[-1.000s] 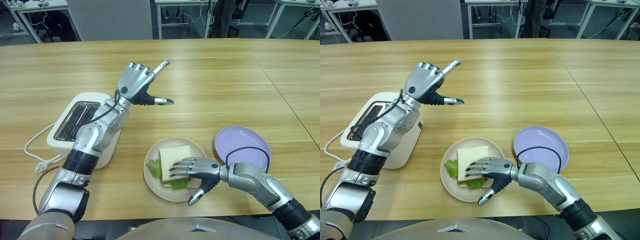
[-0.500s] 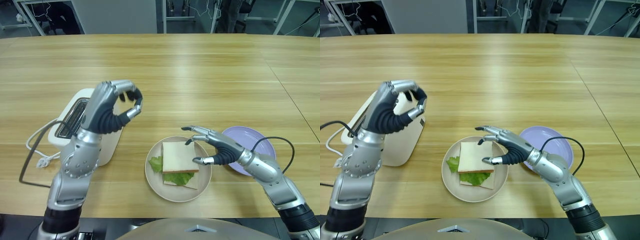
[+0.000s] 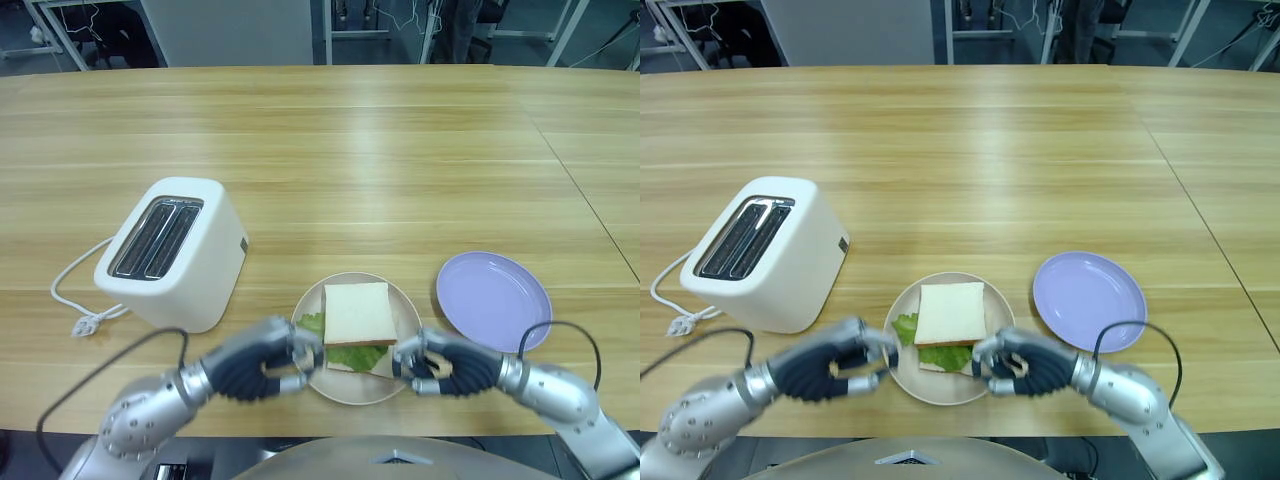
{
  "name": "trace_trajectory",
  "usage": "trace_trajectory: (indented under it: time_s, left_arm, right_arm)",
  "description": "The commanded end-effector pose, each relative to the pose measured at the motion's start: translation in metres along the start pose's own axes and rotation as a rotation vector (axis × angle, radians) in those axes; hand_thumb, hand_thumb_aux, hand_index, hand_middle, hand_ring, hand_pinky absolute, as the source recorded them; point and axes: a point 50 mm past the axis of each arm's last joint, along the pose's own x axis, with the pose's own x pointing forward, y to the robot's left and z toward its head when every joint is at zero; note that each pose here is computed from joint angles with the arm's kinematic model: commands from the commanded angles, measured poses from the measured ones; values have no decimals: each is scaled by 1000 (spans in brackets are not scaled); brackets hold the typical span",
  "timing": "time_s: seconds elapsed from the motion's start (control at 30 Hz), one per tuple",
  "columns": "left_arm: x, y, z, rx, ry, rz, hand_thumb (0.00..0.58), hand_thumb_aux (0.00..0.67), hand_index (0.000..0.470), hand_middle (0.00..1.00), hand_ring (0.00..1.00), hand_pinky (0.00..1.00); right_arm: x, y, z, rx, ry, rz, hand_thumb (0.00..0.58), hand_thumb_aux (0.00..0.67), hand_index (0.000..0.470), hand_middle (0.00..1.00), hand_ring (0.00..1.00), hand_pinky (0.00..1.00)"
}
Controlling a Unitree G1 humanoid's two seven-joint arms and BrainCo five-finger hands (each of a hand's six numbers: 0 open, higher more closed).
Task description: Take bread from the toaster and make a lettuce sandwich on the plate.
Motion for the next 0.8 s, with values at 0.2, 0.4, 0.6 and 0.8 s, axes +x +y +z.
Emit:
trace_trajectory:
  time_s: [0.2,0.4,0.6,0.8]
  left_arm:
    - [3,-42,-27,-14,208,-256,580,670,460,1000,1000,1000]
    - [18,-42,-41,102,274,-241,580,670,460,1000,1000,1000]
    - [34,-24,-56,272,327,-144,580,670,460,1000,1000,1000]
    - [51,-15,-72,381,360,-120,580,670,460,1000,1000,1000]
  right_arm:
    - [-7,31,-19,14,149,198,580,670,460,1000,1000,1000]
    - [4,37,-33,-81,212,201,580,670,460,1000,1000,1000]
    - [18,32,-45,-174,239,171,580,670,460,1000,1000,1000]
    - [40,17,-51,-279,238,107,580,670,460,1000,1000,1000]
